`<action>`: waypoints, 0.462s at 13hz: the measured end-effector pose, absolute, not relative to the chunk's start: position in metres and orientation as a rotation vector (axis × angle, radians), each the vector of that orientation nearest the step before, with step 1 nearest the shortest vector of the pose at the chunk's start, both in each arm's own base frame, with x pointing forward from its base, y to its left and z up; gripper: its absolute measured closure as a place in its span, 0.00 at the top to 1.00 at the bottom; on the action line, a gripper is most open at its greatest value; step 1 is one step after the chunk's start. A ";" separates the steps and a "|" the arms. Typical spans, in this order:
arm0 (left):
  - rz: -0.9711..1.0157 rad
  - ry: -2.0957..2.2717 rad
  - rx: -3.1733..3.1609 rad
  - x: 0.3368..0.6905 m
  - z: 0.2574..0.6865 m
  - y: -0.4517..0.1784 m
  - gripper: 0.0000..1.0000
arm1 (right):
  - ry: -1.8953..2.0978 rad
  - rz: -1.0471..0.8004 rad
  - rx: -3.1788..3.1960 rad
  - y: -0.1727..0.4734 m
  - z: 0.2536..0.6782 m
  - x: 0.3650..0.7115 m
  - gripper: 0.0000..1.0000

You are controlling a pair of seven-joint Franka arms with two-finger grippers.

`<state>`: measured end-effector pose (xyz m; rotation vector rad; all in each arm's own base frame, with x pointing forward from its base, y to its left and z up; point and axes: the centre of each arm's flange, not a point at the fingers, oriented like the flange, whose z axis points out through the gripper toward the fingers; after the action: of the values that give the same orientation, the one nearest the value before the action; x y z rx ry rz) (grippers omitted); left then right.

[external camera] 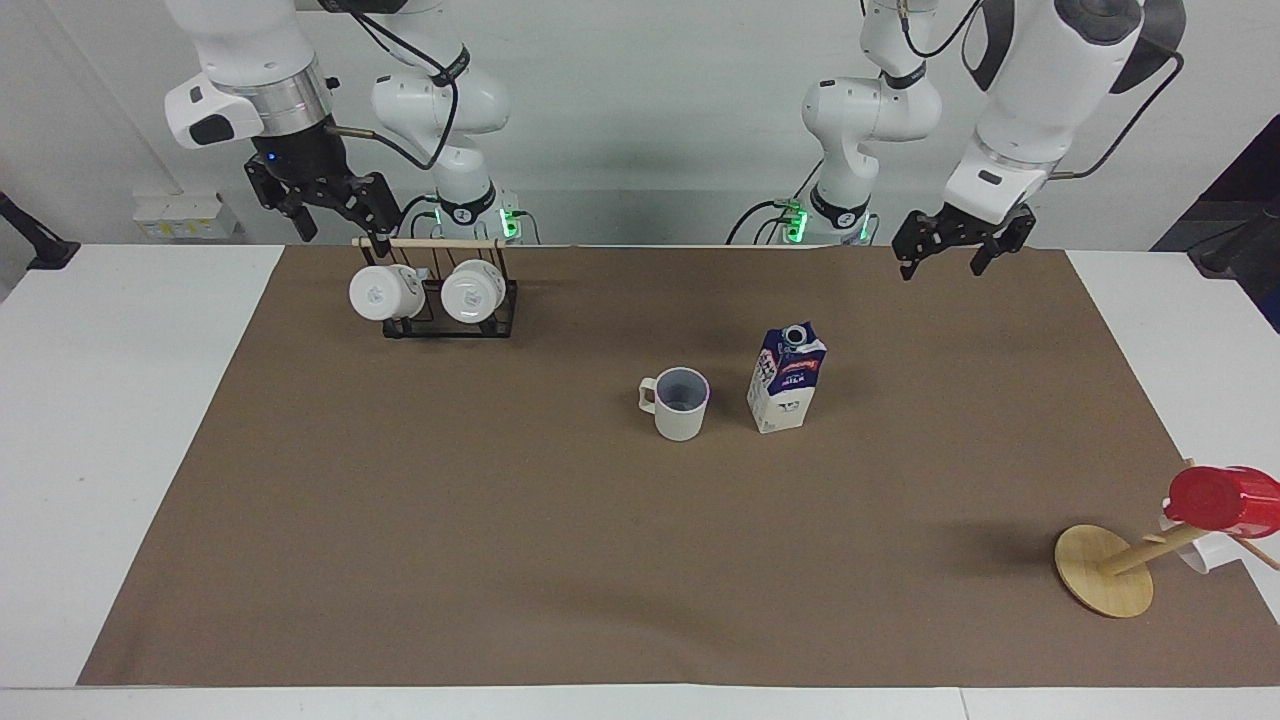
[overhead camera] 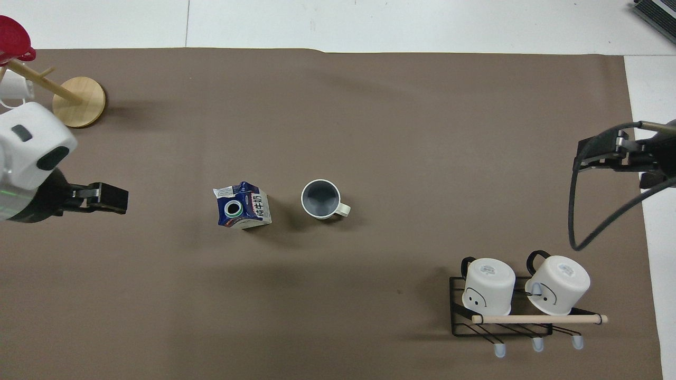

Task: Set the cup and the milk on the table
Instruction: 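Open the left gripper and withdraw it from the carton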

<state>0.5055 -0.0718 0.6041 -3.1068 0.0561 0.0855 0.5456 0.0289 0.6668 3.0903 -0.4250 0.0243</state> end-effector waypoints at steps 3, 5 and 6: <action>0.076 0.076 -3.108 0.499 0.624 -0.062 1.00 | -0.430 0.024 3.090 0.027 0.667 0.546 1.00; 0.068 0.081 -3.108 0.499 0.627 -0.064 1.00 | -0.431 0.024 3.089 0.027 0.667 0.546 1.00; 0.068 0.081 -3.108 0.498 0.627 -0.064 1.00 | -0.431 0.024 3.089 0.027 0.667 0.546 1.00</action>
<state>0.4985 -0.0639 0.6274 -3.1080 0.0814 0.0685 0.5457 0.0267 0.6668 3.0894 -0.4313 0.0242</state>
